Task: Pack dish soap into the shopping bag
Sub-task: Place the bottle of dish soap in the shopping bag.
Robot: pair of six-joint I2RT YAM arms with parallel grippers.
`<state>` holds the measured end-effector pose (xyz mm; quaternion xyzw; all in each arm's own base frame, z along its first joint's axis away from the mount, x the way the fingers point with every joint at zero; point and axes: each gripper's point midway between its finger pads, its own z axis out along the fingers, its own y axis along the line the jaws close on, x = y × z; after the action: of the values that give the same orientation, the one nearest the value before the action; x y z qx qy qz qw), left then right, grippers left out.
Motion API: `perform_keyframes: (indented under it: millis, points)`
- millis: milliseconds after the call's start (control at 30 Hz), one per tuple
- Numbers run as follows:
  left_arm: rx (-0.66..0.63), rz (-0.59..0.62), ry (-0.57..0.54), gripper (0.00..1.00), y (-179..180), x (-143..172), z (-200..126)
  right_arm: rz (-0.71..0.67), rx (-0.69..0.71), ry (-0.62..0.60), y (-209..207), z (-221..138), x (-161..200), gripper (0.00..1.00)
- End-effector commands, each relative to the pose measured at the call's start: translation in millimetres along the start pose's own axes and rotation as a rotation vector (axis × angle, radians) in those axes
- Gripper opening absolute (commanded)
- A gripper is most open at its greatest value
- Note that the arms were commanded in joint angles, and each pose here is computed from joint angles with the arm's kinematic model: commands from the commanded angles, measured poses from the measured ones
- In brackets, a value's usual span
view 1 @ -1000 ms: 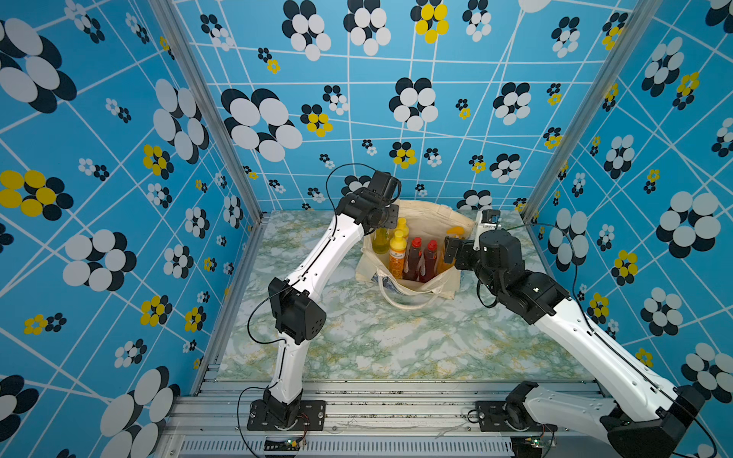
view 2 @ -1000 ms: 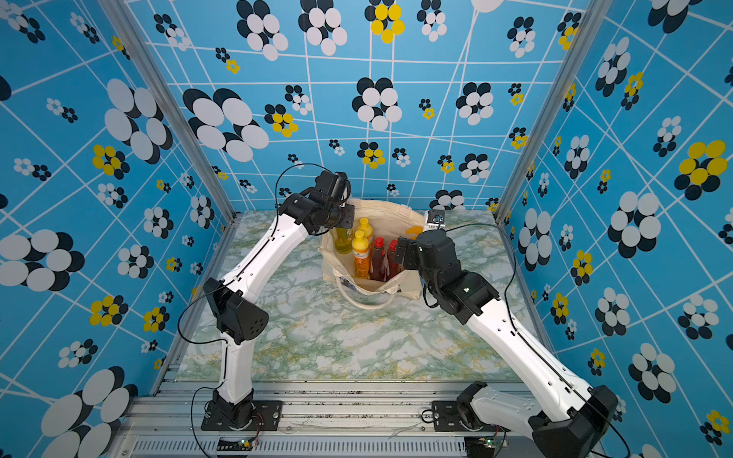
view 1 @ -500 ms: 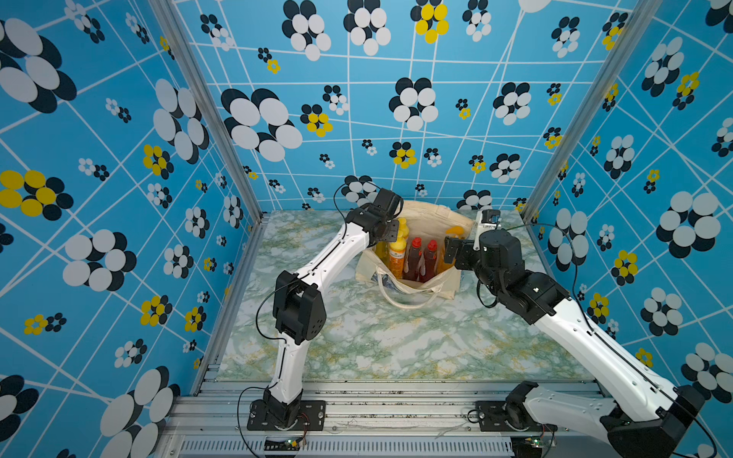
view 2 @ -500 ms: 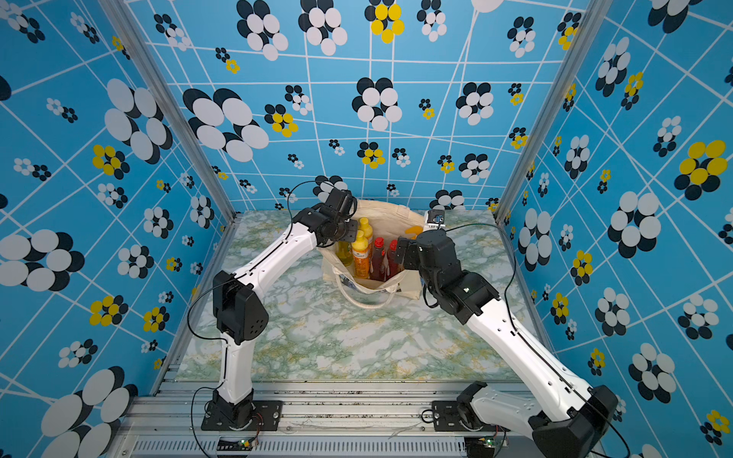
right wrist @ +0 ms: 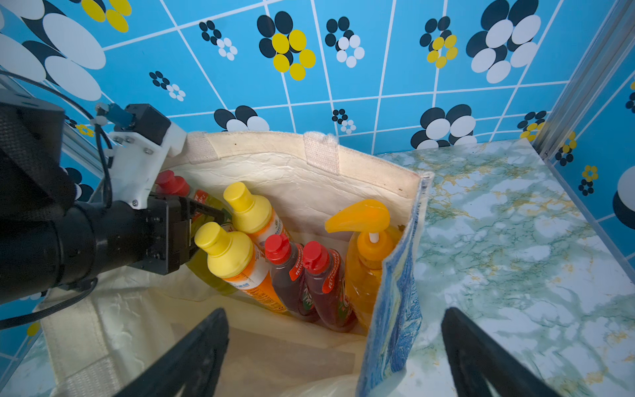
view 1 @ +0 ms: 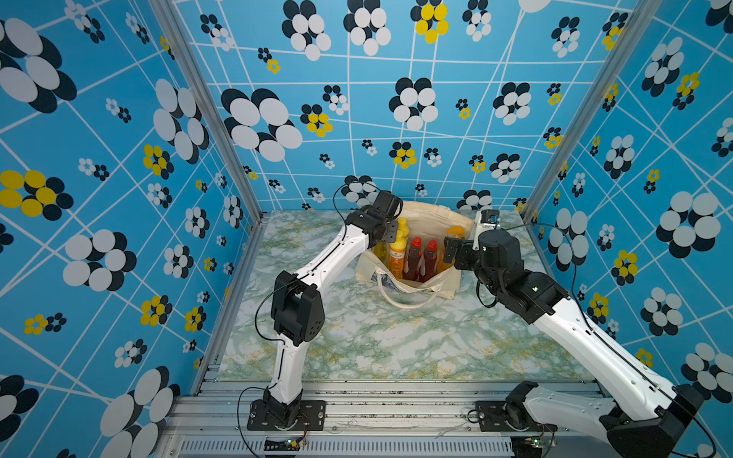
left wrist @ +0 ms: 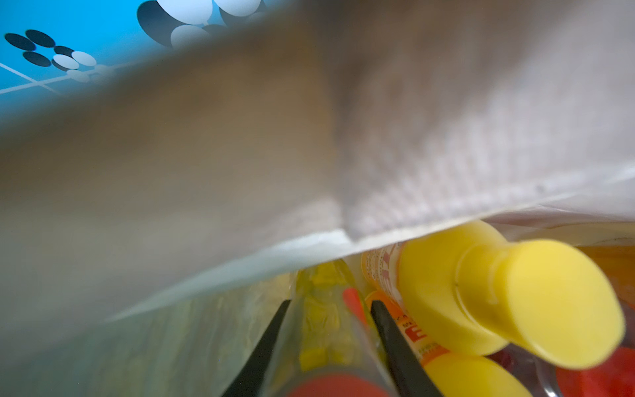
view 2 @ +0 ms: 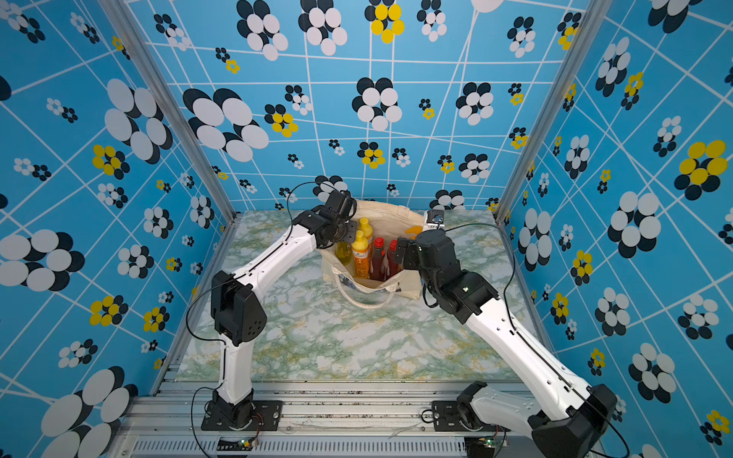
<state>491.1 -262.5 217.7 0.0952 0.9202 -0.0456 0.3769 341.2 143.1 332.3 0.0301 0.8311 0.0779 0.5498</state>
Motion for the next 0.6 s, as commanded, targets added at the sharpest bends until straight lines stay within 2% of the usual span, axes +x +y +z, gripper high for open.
perform_keyframes:
  millis: [0,200,567]
  points:
    - [-0.005,-0.021,-0.116,0.0,12.6,-32.0,-35.2,0.02,0.003,0.001,-1.0,2.4,-1.4,0.99]
    - [0.027,-0.038,-0.097,0.0,9.4,-23.2,-37.9,0.021,0.003,0.003,-1.0,3.9,-1.2,0.99]
    - [0.046,-0.05,-0.144,0.0,10.0,-13.9,-35.0,0.018,0.001,0.013,-0.8,4.3,1.5,0.99]
